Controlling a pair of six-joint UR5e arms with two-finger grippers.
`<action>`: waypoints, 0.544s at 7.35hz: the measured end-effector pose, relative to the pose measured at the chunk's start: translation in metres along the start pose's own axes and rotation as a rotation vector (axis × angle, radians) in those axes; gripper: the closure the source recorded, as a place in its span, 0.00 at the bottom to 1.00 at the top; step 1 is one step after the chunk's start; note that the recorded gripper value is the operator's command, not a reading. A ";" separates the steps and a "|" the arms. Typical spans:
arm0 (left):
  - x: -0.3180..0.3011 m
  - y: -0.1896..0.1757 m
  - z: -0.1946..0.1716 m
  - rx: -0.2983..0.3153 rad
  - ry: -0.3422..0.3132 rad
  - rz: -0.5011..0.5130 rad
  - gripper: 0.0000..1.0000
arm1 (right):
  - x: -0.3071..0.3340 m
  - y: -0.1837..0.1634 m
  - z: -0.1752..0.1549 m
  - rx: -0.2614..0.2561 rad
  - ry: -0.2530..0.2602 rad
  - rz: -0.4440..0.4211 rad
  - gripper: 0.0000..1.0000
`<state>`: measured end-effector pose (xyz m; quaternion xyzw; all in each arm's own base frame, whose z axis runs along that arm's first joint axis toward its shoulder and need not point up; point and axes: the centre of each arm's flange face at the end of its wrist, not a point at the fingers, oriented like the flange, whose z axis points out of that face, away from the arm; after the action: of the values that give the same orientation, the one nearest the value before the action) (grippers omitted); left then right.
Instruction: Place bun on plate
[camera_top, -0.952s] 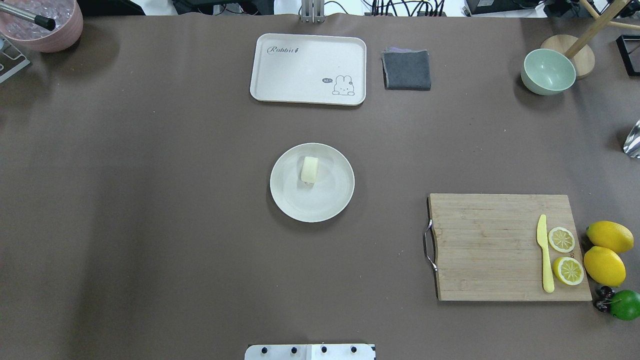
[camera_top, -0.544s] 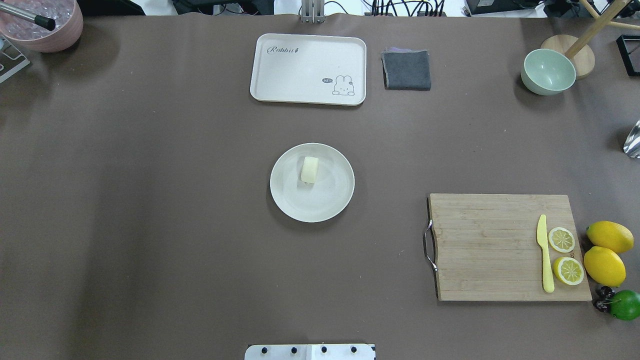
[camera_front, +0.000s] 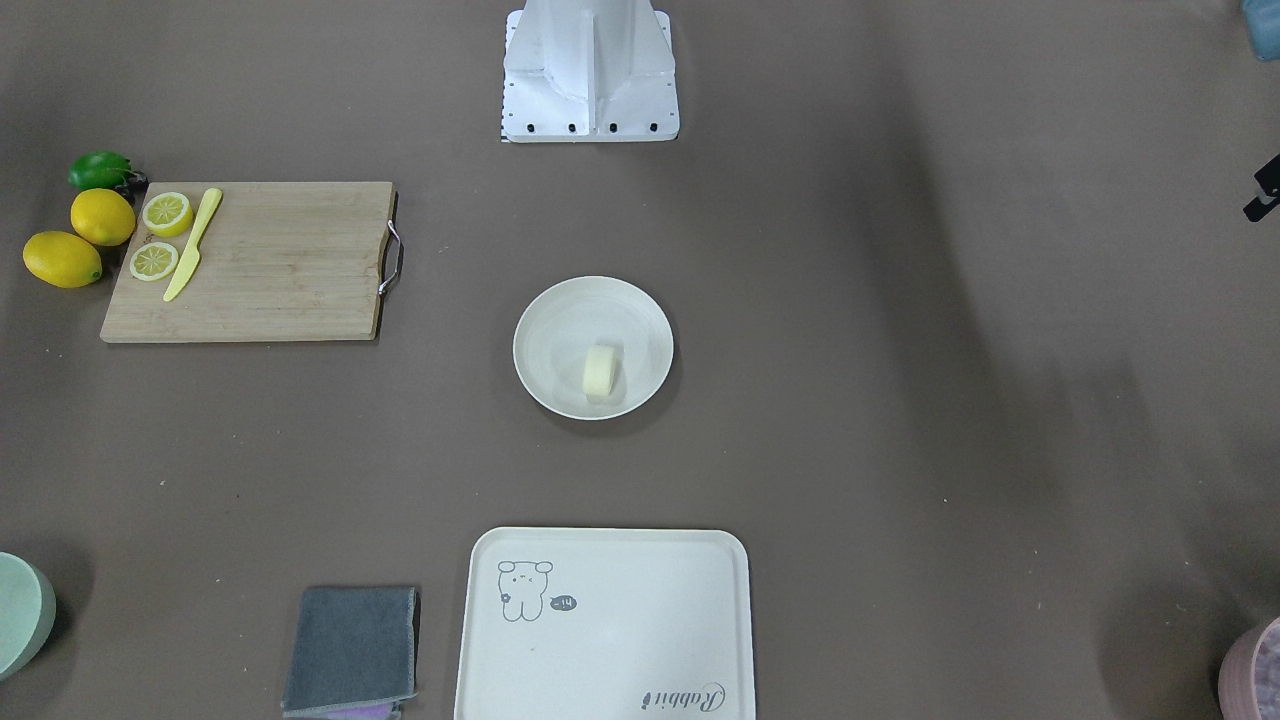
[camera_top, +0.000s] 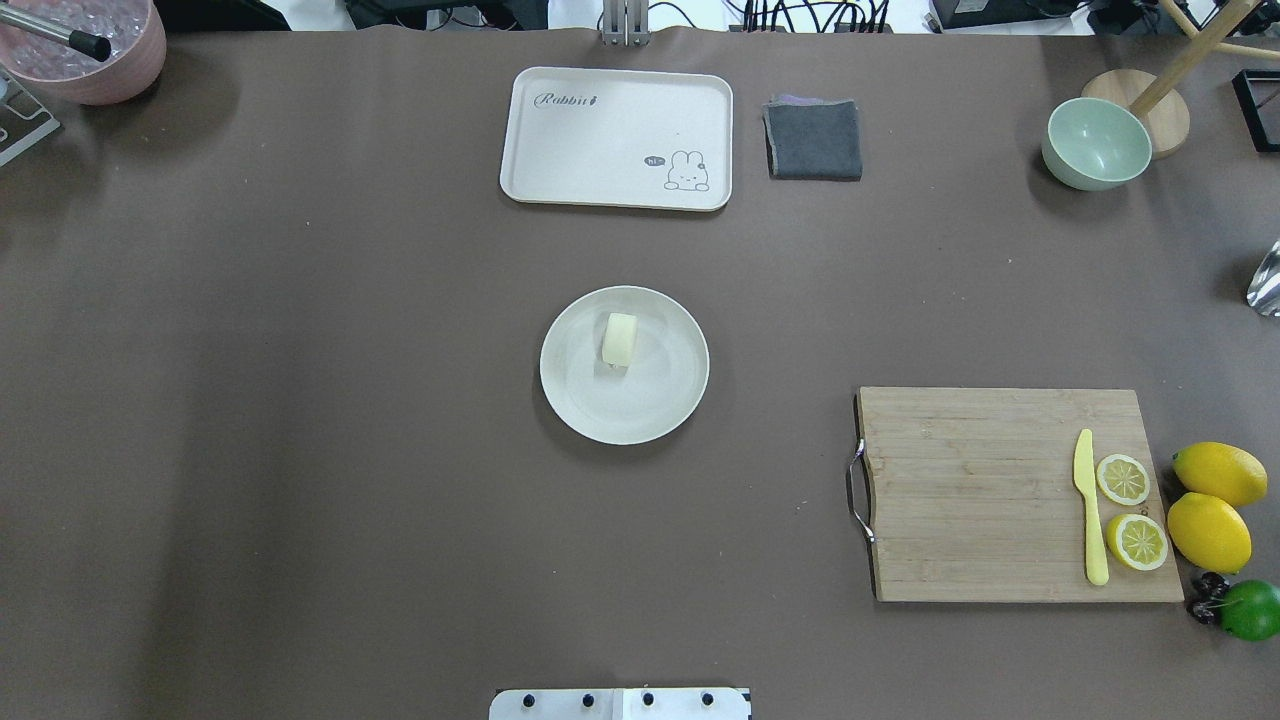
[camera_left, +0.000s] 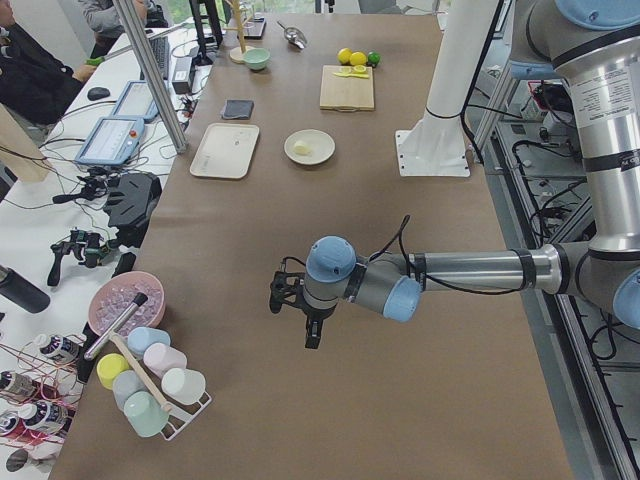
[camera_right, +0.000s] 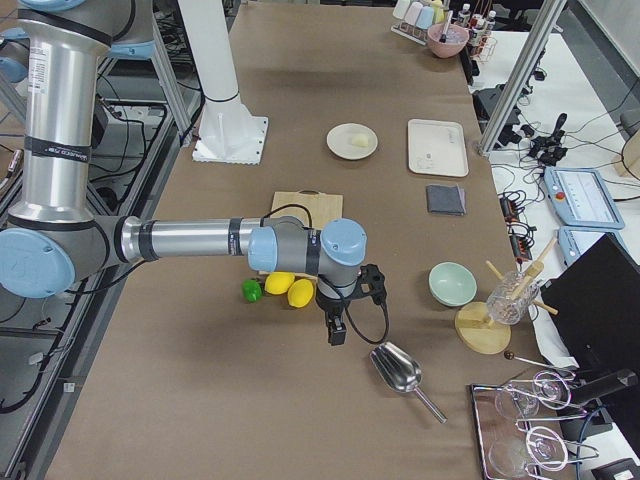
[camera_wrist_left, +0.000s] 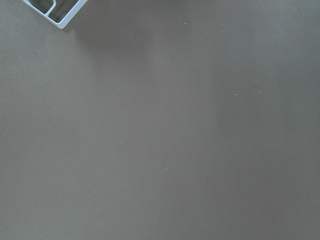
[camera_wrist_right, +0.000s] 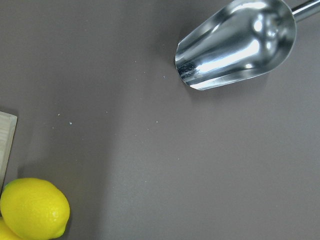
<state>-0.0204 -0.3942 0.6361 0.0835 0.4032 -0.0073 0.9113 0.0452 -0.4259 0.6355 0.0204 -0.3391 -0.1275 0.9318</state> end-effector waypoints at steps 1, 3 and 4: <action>0.003 -0.003 -0.002 0.007 0.001 0.007 0.03 | -0.002 0.000 -0.002 0.004 -0.001 -0.004 0.00; 0.002 -0.002 -0.003 0.006 -0.001 0.005 0.03 | 0.000 0.006 0.001 -0.002 0.001 0.003 0.00; -0.001 0.002 -0.001 0.000 -0.003 -0.003 0.03 | 0.001 0.007 0.002 -0.005 0.003 0.007 0.00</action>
<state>-0.0221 -0.3922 0.6363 0.0831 0.4020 -0.0090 0.9118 0.0460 -0.4189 0.6388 0.0169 -0.3376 -0.1252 0.9328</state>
